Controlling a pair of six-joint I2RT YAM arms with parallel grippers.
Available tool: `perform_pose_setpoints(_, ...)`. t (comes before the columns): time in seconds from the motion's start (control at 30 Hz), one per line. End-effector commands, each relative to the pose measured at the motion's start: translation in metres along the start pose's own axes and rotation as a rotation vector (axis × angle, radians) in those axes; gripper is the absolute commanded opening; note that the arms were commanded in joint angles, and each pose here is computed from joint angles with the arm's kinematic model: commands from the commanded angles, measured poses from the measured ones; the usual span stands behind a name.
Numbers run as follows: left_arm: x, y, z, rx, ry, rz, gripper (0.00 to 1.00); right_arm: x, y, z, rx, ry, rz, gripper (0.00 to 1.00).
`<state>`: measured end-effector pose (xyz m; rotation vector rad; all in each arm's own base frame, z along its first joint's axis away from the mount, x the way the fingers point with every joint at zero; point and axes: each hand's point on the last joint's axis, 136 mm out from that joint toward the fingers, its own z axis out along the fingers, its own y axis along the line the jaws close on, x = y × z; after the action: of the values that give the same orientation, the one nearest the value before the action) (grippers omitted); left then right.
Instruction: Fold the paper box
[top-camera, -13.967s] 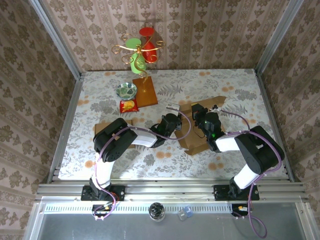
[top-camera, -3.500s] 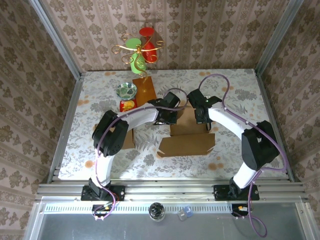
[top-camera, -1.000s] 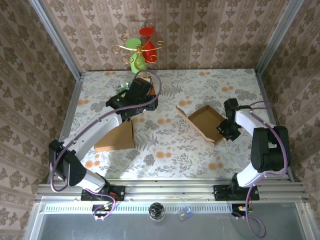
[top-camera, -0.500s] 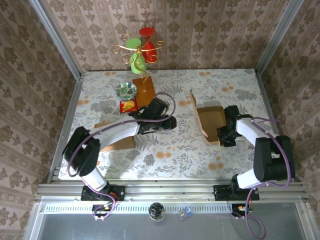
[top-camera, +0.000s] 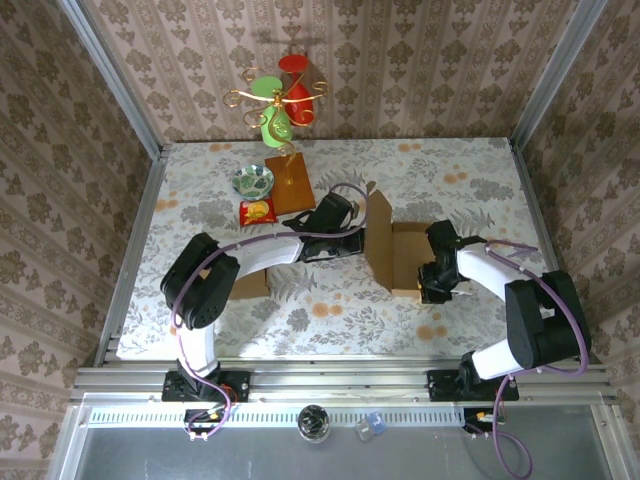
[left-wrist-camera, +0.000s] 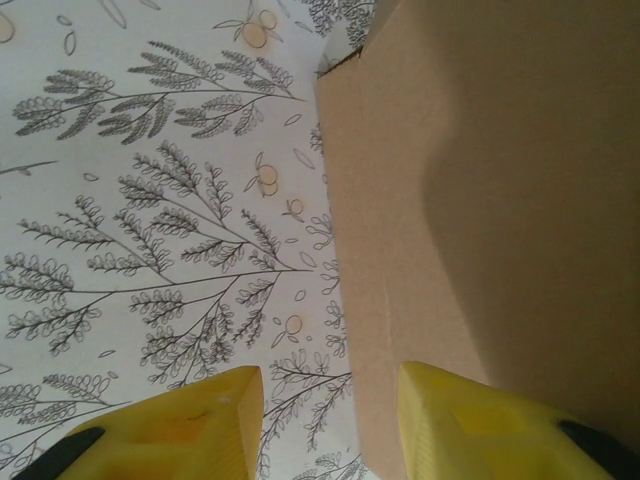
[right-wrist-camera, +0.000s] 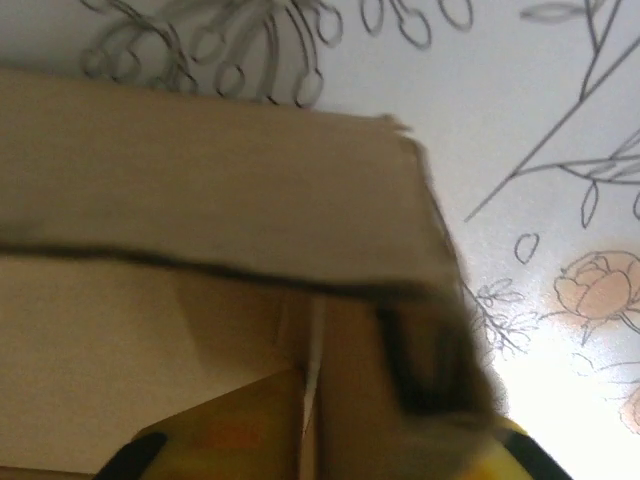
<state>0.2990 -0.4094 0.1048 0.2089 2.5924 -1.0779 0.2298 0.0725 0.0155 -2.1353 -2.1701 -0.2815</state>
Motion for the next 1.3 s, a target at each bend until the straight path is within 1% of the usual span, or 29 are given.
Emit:
perform_pose_setpoints(0.0, -0.004, -0.017, 0.004, 0.049, 0.0, 0.002, 0.4, 0.008, -0.001, 0.002, 0.013, 0.036, 0.029, 0.28)
perform_pose_setpoints(0.07, -0.004, -0.017, 0.005, 0.049, 0.001, 0.005, 0.4, 0.011, 0.002, 0.0, 0.001, 0.045, 0.015, 0.33)
perform_pose_setpoints(0.2, -0.006, -0.021, 0.005, 0.053, 0.001, 0.013, 0.4, 0.016, 0.011, -0.011, -0.03, 0.056, -0.03, 0.52)
perform_pose_setpoints(0.3, -0.007, -0.025, 0.004, 0.055, 0.003, 0.025, 0.4, 0.018, 0.021, -0.026, -0.082, 0.051, -0.075, 0.59)
perform_pose_setpoints(0.4, -0.01, -0.029, 0.003, 0.057, -0.002, 0.039, 0.4, 0.018, 0.033, -0.05, -0.159, 0.022, -0.122, 0.63)
perform_pose_setpoints(0.5, -0.012, -0.031, 0.001, 0.054, -0.002, 0.05, 0.4, 0.016, 0.043, -0.075, -0.226, -0.011, -0.177, 0.64)
perform_pose_setpoints(0.6, -0.013, -0.034, 0.0, 0.058, -0.002, 0.059, 0.4, 0.015, 0.061, -0.108, -0.313, -0.064, -0.295, 0.63)
perform_pose_setpoints(0.77, -0.015, -0.039, 0.0, 0.062, 0.001, 0.074, 0.4, 0.031, 0.101, -0.167, -0.499, -0.122, -0.586, 0.6)
perform_pose_setpoints(0.9, -0.016, -0.042, 0.001, 0.065, 0.005, 0.081, 0.4, 0.058, 0.117, -0.196, -0.593, -0.088, -0.851, 0.58)
perform_pose_setpoints(1.0, -0.019, -0.045, 0.001, 0.071, 0.006, 0.088, 0.4, 0.074, 0.119, -0.209, -0.608, -0.069, -1.035, 0.57)
perform_pose_setpoints(1.1, -0.02, -0.047, 0.002, 0.075, 0.008, 0.093, 0.4, 0.087, 0.117, -0.216, -0.587, -0.054, -1.18, 0.56)
perform_pose_setpoints(1.23, -0.021, -0.049, 0.004, 0.076, 0.01, 0.097, 0.4, 0.094, 0.115, -0.215, -0.545, -0.025, -1.273, 0.56)
perform_pose_setpoints(1.27, -0.021, -0.05, 0.004, 0.077, 0.011, 0.097, 0.4, 0.095, 0.118, -0.206, -0.517, -0.008, -1.286, 0.56)
